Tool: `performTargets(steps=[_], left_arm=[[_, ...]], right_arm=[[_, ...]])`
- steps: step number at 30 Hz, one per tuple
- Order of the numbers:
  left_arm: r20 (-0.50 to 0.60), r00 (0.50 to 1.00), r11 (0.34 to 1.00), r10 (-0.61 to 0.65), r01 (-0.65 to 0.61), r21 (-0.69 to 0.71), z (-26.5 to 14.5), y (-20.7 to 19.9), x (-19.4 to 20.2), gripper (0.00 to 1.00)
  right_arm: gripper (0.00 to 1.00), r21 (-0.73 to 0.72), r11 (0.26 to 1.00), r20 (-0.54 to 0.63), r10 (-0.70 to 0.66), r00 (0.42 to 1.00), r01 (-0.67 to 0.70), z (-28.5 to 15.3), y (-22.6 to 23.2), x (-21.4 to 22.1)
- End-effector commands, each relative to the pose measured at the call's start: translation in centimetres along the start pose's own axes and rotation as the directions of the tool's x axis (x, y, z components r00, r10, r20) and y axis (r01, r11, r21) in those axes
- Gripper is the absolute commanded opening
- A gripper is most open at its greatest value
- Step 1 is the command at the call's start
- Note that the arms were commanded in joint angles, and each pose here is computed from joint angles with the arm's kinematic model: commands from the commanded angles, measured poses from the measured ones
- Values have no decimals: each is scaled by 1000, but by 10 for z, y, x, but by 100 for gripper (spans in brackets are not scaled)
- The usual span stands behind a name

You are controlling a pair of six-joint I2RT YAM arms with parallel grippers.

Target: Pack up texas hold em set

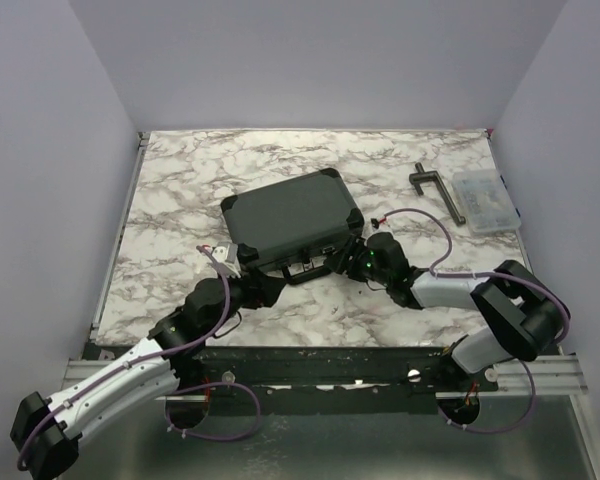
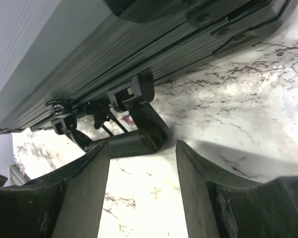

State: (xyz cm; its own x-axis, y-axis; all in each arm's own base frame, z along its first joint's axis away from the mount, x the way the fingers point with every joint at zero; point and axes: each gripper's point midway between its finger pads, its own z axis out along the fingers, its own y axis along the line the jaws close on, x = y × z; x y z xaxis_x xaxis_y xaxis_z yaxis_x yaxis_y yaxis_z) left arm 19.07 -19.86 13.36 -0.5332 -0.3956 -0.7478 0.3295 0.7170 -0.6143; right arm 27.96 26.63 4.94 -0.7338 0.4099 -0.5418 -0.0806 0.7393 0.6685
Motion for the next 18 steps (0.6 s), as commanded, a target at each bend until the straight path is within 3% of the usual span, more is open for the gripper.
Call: performTargets(steps=[1,10,18], left_arm=[[10,997,997,71,-71,-39,4,-1,-13,75],[-40,987,983,153,-156,-95,8,-5,-25,75],[-150,982,989,118,-129,-72,2,1,5,69]], right_arm=[[59,-4,999,-55,-47,997,47,-14,-4,13],[60,-73,984,-31,-166,986,163,-22,4,9],[59,-79,962,70,-258,964,263,6,7,-9]])
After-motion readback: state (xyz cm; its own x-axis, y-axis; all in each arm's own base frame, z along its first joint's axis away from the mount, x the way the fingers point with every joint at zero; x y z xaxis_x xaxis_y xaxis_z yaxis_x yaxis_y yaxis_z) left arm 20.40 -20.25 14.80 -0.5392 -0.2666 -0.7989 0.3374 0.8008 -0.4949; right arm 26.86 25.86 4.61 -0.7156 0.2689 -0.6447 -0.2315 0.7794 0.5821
